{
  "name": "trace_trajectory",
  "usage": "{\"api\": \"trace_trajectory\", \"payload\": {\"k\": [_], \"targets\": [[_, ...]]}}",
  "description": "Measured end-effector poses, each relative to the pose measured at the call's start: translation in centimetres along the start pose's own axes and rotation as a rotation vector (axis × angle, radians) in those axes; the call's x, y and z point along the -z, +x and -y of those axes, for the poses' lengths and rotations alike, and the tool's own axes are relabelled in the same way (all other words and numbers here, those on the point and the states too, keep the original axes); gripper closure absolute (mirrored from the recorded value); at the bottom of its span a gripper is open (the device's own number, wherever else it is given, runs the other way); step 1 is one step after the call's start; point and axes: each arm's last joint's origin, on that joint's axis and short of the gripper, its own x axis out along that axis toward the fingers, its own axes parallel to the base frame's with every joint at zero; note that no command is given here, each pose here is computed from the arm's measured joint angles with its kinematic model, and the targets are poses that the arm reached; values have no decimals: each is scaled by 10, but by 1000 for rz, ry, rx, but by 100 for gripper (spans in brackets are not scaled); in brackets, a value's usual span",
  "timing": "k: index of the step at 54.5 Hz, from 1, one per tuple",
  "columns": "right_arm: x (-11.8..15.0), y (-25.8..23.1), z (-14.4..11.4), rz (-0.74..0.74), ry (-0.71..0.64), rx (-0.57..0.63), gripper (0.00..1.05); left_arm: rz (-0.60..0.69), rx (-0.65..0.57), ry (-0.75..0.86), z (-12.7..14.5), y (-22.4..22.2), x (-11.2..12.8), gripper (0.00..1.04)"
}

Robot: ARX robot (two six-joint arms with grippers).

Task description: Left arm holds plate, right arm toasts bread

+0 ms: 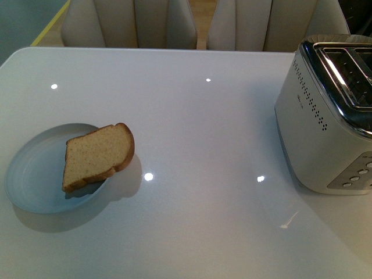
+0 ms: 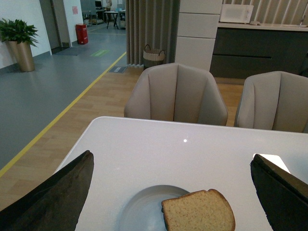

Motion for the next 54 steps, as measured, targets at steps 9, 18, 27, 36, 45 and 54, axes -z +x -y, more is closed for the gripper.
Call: {"api": "trace_trajectory", "payload": {"k": [9,18,27,36,45,54], "targets": [[0,0,0,0,0,0,9,0,0,0,0,0,0,7],[0,0,0,0,0,0,9,0,0,0,0,0,0,7],[0,0,0,0,0,0,9,0,0,0,0,0,0,7],[0,0,0,0,0,0,9,0,0,0,0,0,0,7],[0,0,0,0,0,0,9,0,0,0,0,0,0,7],[0,0,0,0,0,0,9,0,0,0,0,0,0,7]]}}
